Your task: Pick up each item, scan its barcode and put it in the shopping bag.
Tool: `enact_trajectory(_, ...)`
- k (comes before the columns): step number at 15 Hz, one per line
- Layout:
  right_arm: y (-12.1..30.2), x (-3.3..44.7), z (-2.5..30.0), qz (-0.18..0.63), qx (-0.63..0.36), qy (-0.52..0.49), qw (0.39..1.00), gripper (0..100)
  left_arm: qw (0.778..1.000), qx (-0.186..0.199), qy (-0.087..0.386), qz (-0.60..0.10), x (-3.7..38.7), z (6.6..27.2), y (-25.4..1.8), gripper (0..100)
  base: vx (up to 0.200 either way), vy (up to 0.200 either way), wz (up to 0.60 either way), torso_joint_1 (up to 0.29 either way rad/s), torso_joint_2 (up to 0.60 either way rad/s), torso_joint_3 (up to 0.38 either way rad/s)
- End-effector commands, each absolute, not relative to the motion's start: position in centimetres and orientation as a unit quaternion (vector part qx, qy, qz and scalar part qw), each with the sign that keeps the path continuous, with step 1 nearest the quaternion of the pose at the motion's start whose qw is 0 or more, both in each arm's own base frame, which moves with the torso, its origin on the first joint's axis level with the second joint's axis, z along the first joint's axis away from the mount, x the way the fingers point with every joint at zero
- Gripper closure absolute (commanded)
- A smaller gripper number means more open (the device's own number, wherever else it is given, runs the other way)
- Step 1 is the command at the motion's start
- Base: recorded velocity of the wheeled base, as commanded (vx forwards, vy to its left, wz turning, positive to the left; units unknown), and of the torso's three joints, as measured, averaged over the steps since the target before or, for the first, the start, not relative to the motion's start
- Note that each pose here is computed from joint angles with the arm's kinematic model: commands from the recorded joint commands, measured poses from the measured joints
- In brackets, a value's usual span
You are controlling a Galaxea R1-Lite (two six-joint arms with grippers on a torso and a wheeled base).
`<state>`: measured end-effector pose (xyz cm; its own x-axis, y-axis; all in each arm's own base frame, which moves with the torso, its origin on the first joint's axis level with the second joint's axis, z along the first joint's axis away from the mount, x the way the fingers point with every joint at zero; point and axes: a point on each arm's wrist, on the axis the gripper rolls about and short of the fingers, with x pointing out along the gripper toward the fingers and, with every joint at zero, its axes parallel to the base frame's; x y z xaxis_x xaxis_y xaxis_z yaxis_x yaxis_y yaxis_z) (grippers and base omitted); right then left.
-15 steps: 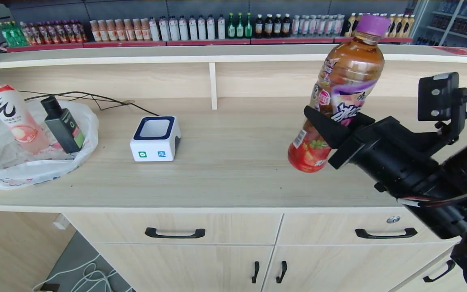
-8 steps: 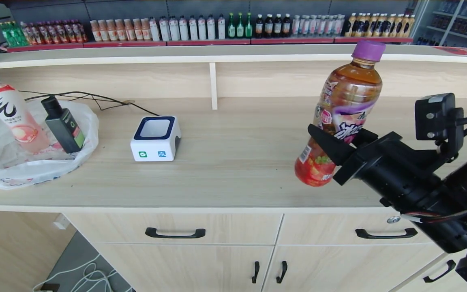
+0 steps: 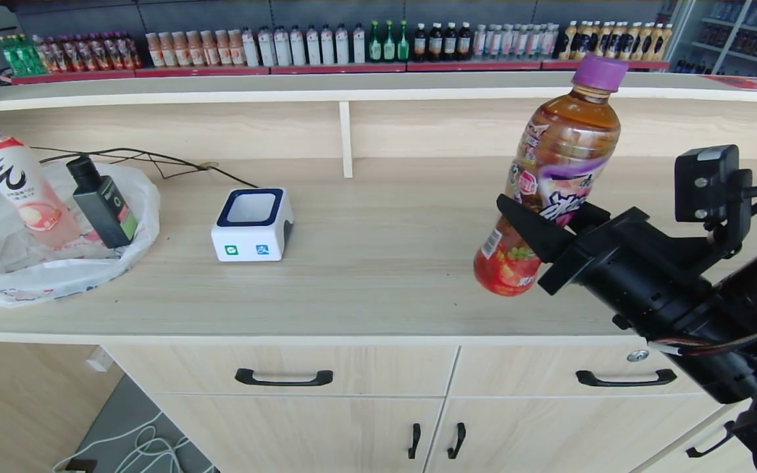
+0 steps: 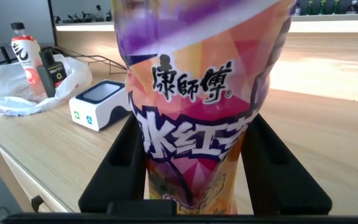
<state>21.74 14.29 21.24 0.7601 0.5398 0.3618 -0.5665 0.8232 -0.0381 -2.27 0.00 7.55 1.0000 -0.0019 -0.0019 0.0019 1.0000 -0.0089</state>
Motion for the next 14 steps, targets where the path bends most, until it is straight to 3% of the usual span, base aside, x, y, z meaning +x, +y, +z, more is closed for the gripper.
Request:
enact_trajectory(1,14.33,21.81,21.22,0.295,0.037,-0.181,0.937,100,1.0,-0.005,0.001,-0.001,-2.27,7.55,0.0,0,0.0,0.0,0.0,0.0,0.0,0.0)
enact_trajectory(14,14.52,21.95,21.11,0.305,0.04,-0.179,0.935,100,1.0,-0.005,0.001,-0.001,-2.27,7.55,0.0,0,-0.015,0.0,0.0,0.002,0.0,0.0)
